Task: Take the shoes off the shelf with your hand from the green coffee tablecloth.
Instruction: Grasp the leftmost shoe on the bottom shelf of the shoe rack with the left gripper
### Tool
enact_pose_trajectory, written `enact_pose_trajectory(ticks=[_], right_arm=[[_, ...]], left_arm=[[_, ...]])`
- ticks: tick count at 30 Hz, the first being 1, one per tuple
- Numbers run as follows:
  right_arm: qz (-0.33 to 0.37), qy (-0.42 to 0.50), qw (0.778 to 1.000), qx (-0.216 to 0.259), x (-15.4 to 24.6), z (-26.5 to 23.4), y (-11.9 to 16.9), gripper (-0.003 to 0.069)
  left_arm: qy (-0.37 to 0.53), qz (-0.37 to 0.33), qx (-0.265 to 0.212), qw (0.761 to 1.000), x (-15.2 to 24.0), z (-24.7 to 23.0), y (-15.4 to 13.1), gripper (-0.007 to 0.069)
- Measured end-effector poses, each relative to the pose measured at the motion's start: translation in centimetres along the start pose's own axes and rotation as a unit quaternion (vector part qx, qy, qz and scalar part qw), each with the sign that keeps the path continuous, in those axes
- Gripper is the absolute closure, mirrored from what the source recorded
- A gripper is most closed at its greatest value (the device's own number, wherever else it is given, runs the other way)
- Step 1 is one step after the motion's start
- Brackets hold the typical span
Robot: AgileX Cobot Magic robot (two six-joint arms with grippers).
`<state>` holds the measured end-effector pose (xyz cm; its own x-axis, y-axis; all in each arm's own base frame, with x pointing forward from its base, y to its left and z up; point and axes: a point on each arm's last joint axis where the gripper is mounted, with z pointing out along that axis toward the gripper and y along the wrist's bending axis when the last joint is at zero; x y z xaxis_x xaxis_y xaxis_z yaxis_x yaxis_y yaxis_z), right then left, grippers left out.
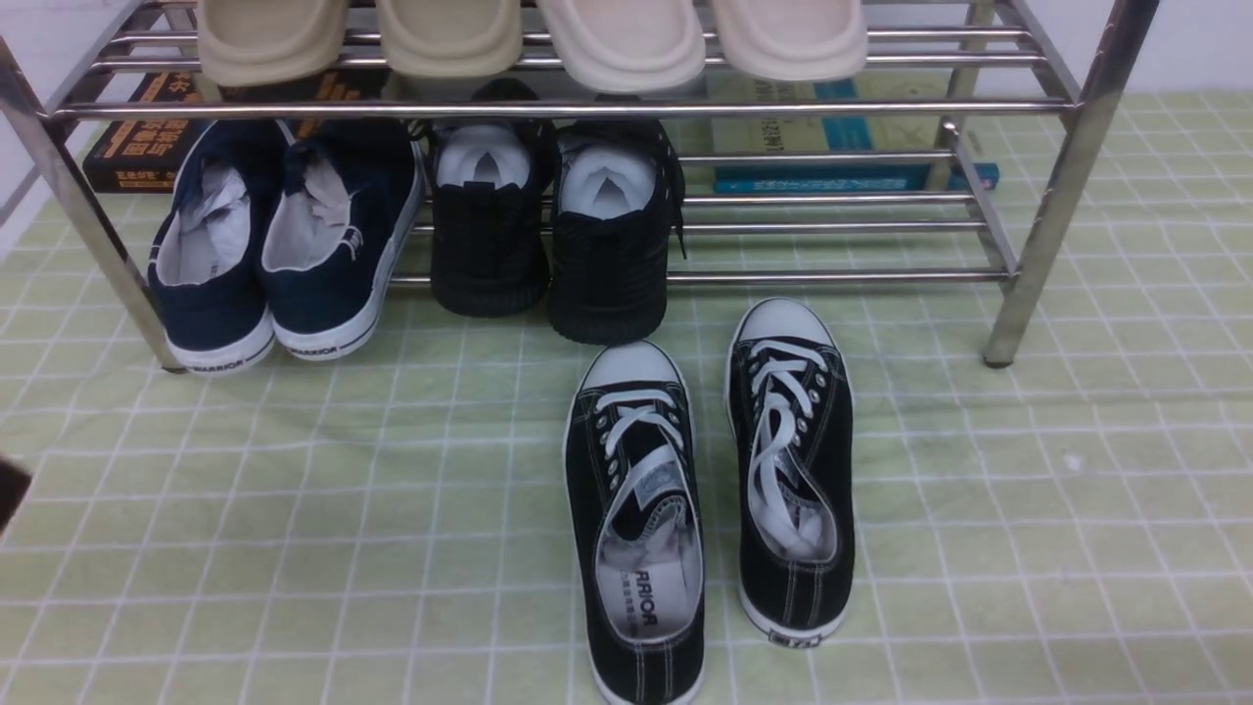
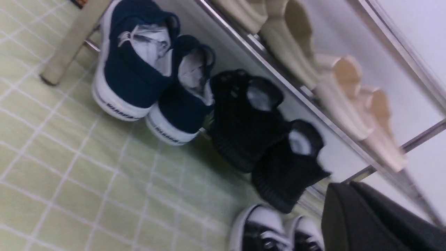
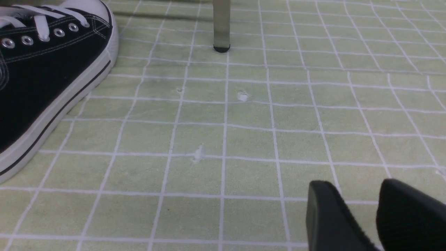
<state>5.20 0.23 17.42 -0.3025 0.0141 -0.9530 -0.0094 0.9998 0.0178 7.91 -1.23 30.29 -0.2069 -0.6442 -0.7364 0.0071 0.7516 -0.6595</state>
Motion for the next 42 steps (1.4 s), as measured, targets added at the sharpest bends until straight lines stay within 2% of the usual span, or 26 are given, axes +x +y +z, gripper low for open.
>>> enact_pose_trajectory(ticks=[2, 3, 7, 11, 14, 19, 21, 22, 23, 25, 27, 33, 36, 42], right_arm=[[0.0, 0.0, 1.0, 0.0, 0.0, 0.0, 0.0, 0.0421], [0.0, 0.0, 1.0, 0.0, 0.0, 0.0, 0.0, 0.0421], [0.0, 0.0, 1.0, 0.0, 0.0, 0.0, 0.0, 0.0421], [0.0, 0.0, 1.0, 0.0, 0.0, 0.0, 0.0, 0.0421], [0.0, 0.0, 1.0, 0.0, 0.0, 0.0, 0.0, 0.0421], [0.0, 0.0, 1.0, 0.0, 0.0, 0.0, 0.0, 0.0421], [0.0, 0.0, 1.0, 0.0, 0.0, 0.0, 0.0, 0.0421], [0.0, 0.0, 1.0, 0.0, 0.0, 0.0, 0.0, 0.0421], [0.0, 0.0, 1.0, 0.0, 0.0, 0.0, 0.0, 0.0421], [0.0, 0.0, 1.0, 0.0, 0.0, 0.0, 0.0, 0.0421], [0.0, 0.0, 1.0, 0.0, 0.0, 0.0, 0.0, 0.0421], [0.0, 0.0, 1.0, 0.0, 0.0, 0.0, 0.0, 0.0421], [0.0, 0.0, 1.0, 0.0, 0.0, 0.0, 0.0, 0.0421], [0.0, 0.0, 1.0, 0.0, 0.0, 0.0, 0.0, 0.0421]], left_arm=[[0.036, 0.016, -0.03, 0.999, -0.3, 1.2, -0.1, 0.0624], [0.094, 0.035, -0.078, 0.992, -0.6, 3.3, -0.1, 0.0624], [0.195, 0.094, -0.172, 0.961, -1.8, 9.2, 0.1, 0.0624], [0.241, 0.15, -0.221, 0.933, -2.9, 15.2, 0.6, 0.0593], [0.269, 0.164, -0.252, 0.915, -4.0, 19.9, 0.6, 0.0531], [0.306, 0.173, -0.306, 0.885, -5.8, 26.3, 0.4, 0.0354], [0.33, 0.176, -0.332, 0.866, -5.9, 27.6, 0.8, 0.0312], [0.327, 0.176, -0.331, 0.867, -6.1, 27.6, 0.6, 0.0309], [0.34, 0.179, -0.347, 0.856, -6.2, 28.1, 0.8, 0.0295], [0.34, 0.189, -0.36, 0.848, -6.7, 28.3, 0.7, 0.0292], [0.335, 0.195, -0.363, 0.847, -7.0, 28.3, 0.7, 0.0292], [0.282, 0.213, -0.38, 0.855, -8.1, 28.7, 0.8, 0.0303], [0.251, 0.225, -0.361, 0.869, -8.4, 29.4, 0.7, 0.03], [0.253, 0.23, -0.352, 0.871, -7.3, 31.0, 1.6, 0.029]])
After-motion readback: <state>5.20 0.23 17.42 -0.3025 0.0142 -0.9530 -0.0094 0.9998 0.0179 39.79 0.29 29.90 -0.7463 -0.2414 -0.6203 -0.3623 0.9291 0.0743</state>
